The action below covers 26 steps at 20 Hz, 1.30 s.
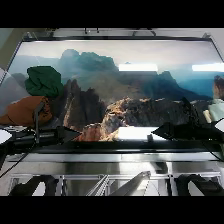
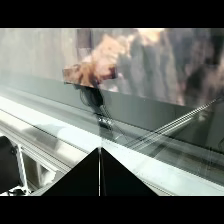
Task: Fold the shirts.
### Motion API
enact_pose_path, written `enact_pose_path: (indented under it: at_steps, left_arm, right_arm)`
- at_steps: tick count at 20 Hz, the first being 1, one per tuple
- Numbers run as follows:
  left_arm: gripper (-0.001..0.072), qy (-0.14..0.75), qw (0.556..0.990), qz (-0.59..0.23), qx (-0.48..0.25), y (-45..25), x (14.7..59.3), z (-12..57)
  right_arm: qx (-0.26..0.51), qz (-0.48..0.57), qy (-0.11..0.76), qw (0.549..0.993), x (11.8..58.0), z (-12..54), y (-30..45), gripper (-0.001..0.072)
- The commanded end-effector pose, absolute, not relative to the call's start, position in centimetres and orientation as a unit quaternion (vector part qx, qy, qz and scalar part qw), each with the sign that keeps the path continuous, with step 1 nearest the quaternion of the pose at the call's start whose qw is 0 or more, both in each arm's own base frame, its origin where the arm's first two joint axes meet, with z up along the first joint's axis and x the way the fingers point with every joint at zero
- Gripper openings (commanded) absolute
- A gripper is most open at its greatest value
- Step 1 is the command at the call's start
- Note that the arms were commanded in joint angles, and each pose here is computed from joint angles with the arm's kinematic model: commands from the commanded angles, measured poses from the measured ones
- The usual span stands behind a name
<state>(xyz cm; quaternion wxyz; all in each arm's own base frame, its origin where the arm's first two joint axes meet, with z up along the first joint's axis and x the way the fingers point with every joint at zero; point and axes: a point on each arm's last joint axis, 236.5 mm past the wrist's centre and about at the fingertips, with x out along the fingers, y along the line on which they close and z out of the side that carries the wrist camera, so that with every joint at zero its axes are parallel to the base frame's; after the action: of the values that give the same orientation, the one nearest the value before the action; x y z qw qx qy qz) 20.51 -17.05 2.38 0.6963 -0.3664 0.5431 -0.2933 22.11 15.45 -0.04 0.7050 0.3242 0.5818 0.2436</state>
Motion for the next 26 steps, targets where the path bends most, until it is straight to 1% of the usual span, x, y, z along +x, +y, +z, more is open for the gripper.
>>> enact_pose_path:
  at_steps: [1,4,8,9,11,12,13,14,16,18,19,22,24,26]
  left_arm:
    - [0.0017,0.541,0.698,-0.292,-0.367,-17.0,20.6,2.4]
    - [0.0017,0.541,0.698,-0.291,-0.367,-17.0,20.6,2.4]
    - [0.0025,0.507,0.736,-0.255,-0.369,-15.7,23.3,2.2]
    - [0.0025,0.494,0.756,-0.245,-0.353,-14.9,24.6,2.5]
    - [0.0025,0.459,0.812,-0.219,-0.286,-11.7,28.8,3.9]
    - [0.0064,0.443,0.836,-0.193,-0.26,-9.4,31.4,5.0]
    - [0.0361,0.427,0.854,-0.168,-0.244,-7.0,34.1,6.3]
    - [0.0719,0.414,0.869,-0.144,-0.228,-4.2,36.8,7.6]
    - [0.0715,0.408,0.884,-0.109,-0.203,0.9,41.6,9.4]
    - [0.0715,0.411,0.889,-0.088,-0.179,5.1,46.2,9.7]
    - [0.0715,0.417,0.891,-0.083,-0.162,6.6,48.4,9.3]
    - [0.0715,0.452,0.887,-0.062,-0.075,10.5,54.5,5.7]
    - [0.0715,0.492,0.869,-0.027,-0.031,13.0,56.5,2.0]
    - [0.0715,0.522,0.852,0.004,-0.03,14.7,57.1,-1.5]
  right_arm:
    - [0.324,0.244,0.582,0.705,22.1,0.0,15.5,0.0025]
    - [0.326,0.23,0.565,0.722,23.3,-0.1,15.0,0.0025]
    - [0.334,0.231,0.562,0.721,23.5,0.1,15.2,0.0025]
    - [0.346,0.232,0.553,0.722,24.0,0.5,15.4,0.0026]
    - [0.366,0.245,0.521,0.731,25.3,1.8,15.9,0.0026]
    - [0.361,0.263,0.501,0.741,25.8,2.5,16.2,0.0026]
    - [0.361,0.269,0.487,0.749,26.4,2.9,16.2,0.0026]
    - [0.365,0.262,0.478,0.755,26.9,3.1,16.0,0.0026]
    - [0.366,0.241,0.46,0.773,28.3,2.9,15.1,0.0026]
    - [0.366,0.226,0.447,0.784,29.1,2.9,14.5,0.0026]
    - [0.362,0.222,0.441,0.791,29.5,2.9,14.3,0.0026]
    - [0.35,0.216,0.427,0.805,30.1,2.9,13.7,0.0026]
    - [0.35,0.215,0.426,0.806,30.2,2.9,13.7,0.0026]
    - [0.35,0.215,0.426,0.806,30.2,2.9,13.7,0.0026]
